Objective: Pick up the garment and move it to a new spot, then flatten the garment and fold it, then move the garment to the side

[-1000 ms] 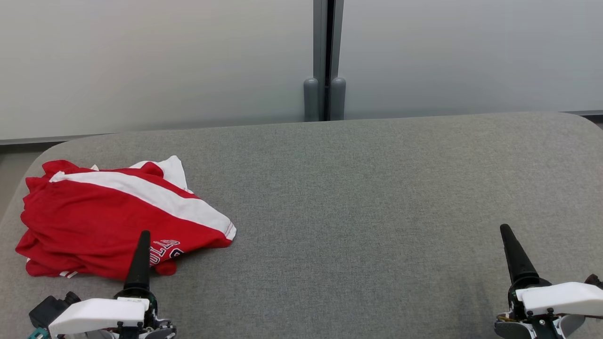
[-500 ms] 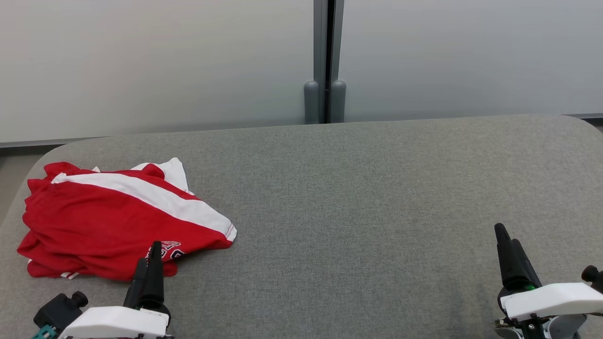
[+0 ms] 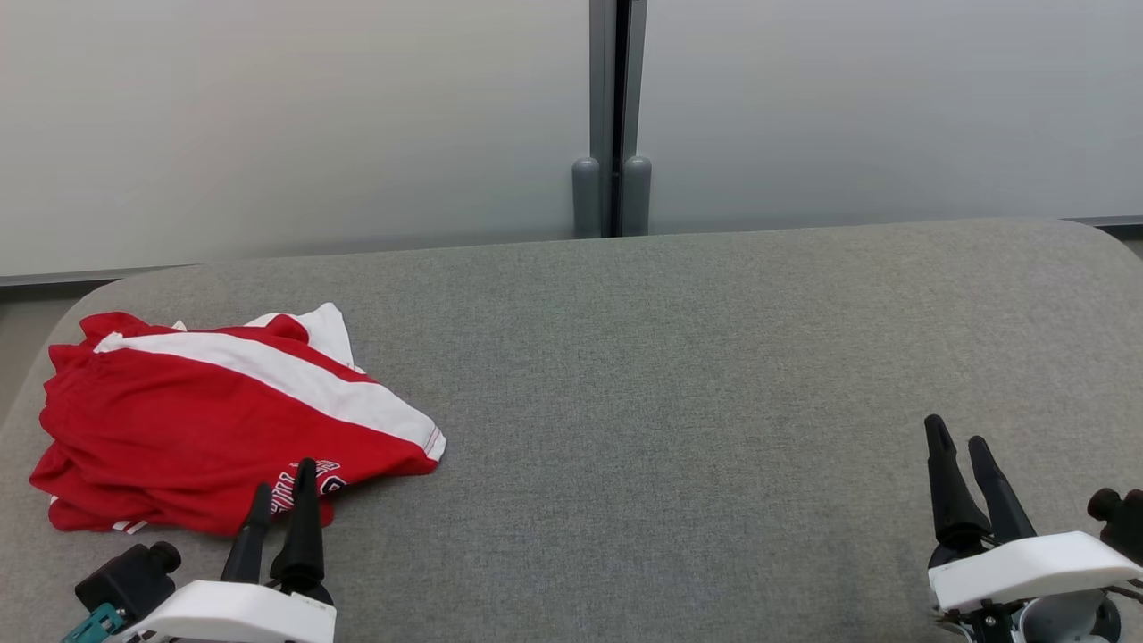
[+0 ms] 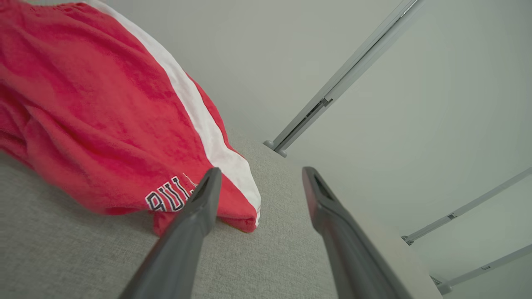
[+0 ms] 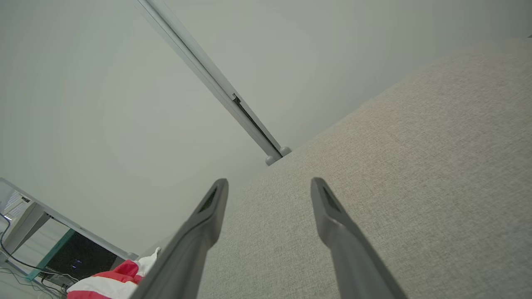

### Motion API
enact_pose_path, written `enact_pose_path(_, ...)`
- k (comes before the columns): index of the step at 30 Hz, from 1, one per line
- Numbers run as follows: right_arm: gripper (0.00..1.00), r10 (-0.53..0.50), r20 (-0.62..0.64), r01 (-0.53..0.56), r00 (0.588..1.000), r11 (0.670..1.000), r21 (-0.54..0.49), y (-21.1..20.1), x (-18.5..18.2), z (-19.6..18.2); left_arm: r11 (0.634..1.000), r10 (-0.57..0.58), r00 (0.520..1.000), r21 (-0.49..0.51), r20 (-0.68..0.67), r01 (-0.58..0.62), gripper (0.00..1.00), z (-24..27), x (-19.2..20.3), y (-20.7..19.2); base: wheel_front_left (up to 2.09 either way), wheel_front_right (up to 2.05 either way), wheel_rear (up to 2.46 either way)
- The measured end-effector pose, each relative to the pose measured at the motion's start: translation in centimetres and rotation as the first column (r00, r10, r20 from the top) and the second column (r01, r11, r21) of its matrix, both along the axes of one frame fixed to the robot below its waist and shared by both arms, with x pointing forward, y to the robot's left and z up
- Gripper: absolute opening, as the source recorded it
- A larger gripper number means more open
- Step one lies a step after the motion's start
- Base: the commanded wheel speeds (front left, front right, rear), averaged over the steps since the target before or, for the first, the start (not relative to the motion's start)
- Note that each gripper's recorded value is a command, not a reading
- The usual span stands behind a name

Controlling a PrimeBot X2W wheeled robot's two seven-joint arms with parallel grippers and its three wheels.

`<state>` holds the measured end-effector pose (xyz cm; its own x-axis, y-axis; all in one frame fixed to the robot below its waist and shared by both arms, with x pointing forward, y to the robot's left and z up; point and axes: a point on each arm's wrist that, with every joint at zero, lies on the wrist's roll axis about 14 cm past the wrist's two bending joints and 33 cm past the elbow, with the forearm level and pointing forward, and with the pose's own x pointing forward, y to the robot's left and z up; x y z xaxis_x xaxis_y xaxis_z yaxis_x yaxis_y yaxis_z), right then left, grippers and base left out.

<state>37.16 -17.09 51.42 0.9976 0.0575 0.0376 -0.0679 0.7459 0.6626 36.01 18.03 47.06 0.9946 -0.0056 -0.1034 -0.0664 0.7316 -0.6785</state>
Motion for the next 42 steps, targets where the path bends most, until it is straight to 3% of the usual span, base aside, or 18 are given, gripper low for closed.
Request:
enact_pose_path(18, 1.0, 0.022, 0.047, -0.01, 0.999, 0.971, -0.241, 0.5, -0.4, 0.4, 0.965, -0.03, 0.999, 0.262, 0.02, 0.023, 1.0, 0.0, -0.8, 0.2, 0.0, 0.0, 0.0)
enact_pose_path(42, 1.0, 0.066, 0.076, -0.025, 0.995, 0.894, -0.447, 1.5, -1.1, 0.1, 0.879, -0.02, 1.0, 0.476, 0.016, 0.01, 1.0, -0.6, -2.0, 1.4, 0.0, 0.0, 0.0)
